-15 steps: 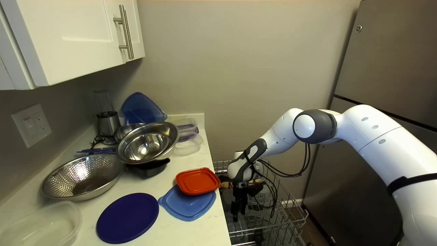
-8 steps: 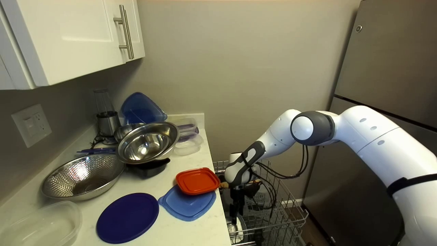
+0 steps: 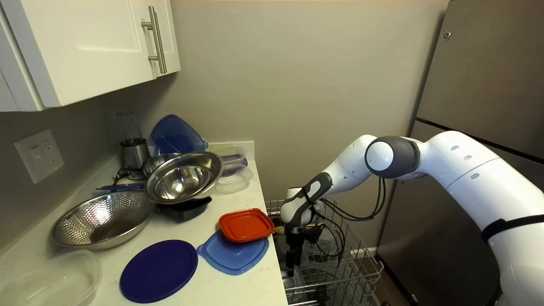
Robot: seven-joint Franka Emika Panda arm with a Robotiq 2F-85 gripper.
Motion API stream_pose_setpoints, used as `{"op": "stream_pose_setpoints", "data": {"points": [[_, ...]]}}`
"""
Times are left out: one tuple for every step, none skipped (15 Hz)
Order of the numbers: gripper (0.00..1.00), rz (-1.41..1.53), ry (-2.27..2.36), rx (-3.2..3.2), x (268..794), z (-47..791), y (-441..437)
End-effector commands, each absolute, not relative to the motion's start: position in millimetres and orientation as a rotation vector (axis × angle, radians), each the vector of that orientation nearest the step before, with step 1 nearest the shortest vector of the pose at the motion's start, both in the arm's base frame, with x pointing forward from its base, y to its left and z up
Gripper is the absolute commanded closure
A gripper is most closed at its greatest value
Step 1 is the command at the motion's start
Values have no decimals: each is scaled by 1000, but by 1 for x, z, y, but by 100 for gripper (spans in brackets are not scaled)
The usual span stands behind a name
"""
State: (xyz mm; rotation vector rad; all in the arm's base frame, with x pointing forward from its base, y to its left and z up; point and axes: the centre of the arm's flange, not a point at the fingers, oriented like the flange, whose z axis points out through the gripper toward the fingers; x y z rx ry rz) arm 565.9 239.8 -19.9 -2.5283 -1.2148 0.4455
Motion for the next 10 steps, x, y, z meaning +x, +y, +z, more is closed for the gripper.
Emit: {"op": "stream_pose_setpoints", "data": {"points": [[0, 441, -1232, -2327, 572, -12, 222], [0, 441, -1239, -2283, 574, -12, 219], [0, 441, -1240, -2246, 575, -11, 215], [0, 445, -1238, -2210, 576, -12, 212], [0, 448, -1236, -2179, 578, -12, 210], [0, 453, -1233, -2151, 578, -13, 208], [0, 459, -1229, -2137, 577, -14, 207], [0, 462, -1227, -2119, 578, -15, 207], [0, 464, -1226, -2115, 578, -16, 206], [0, 466, -1226, -2108, 579, -16, 206]]}}
